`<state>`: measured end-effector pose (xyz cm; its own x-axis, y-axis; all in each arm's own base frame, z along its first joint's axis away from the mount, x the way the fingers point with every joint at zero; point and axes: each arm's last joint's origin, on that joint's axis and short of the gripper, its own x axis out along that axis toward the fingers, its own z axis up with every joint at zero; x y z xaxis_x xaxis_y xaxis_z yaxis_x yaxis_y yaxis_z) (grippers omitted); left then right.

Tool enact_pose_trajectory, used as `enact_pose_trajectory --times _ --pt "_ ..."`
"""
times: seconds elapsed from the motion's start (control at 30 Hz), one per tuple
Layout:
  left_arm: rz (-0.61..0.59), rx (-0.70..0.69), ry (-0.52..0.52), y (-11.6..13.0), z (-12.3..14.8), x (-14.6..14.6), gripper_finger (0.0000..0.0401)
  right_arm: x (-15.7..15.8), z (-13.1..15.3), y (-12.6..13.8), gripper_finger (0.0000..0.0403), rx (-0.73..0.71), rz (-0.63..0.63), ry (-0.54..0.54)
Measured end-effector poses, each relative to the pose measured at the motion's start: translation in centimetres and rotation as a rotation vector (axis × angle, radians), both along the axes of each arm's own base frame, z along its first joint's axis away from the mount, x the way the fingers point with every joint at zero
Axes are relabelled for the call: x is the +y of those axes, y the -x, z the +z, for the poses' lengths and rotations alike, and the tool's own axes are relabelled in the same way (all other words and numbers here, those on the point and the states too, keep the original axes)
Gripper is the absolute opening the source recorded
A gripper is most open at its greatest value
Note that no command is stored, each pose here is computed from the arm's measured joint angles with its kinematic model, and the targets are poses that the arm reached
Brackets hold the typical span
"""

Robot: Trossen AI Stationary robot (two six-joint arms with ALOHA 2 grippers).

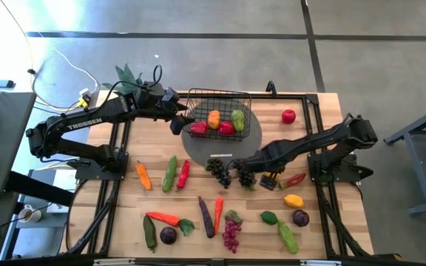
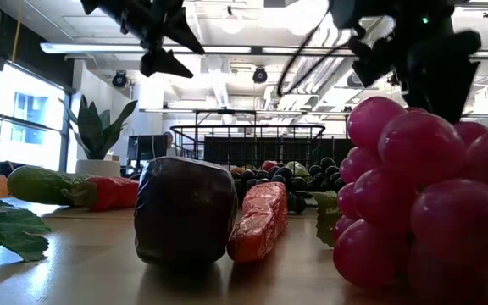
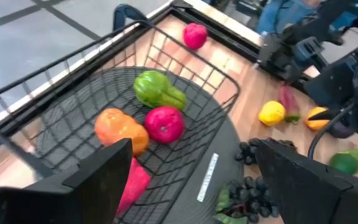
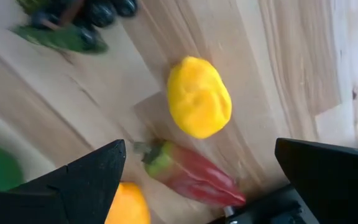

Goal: Build produce basket
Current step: Put the yellow lemon into the wire basket

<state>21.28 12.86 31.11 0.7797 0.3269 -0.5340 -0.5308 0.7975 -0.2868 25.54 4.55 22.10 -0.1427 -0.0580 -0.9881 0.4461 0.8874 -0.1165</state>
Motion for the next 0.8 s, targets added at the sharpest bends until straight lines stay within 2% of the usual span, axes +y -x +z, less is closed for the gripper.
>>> enact_pose_trajectory --times 0.6,0.7,0.8 --pt "0.040 0.063 0.010 0.0 -0.5 -0.6 0.0333 -0.5 -7.3 2.0 0.0395 -0.070 0.002 0.021" --pt "0.034 0.064 0.010 -0.1 -0.5 -0.7 0.0333 -0.7 -7.9 2.3 0.0376 -0.075 -0.005 0.026" --pt "0.031 0.063 0.010 -0.1 -0.5 -0.8 0.0333 -0.9 -8.1 2.3 0.0339 -0.085 -0.026 0.015"
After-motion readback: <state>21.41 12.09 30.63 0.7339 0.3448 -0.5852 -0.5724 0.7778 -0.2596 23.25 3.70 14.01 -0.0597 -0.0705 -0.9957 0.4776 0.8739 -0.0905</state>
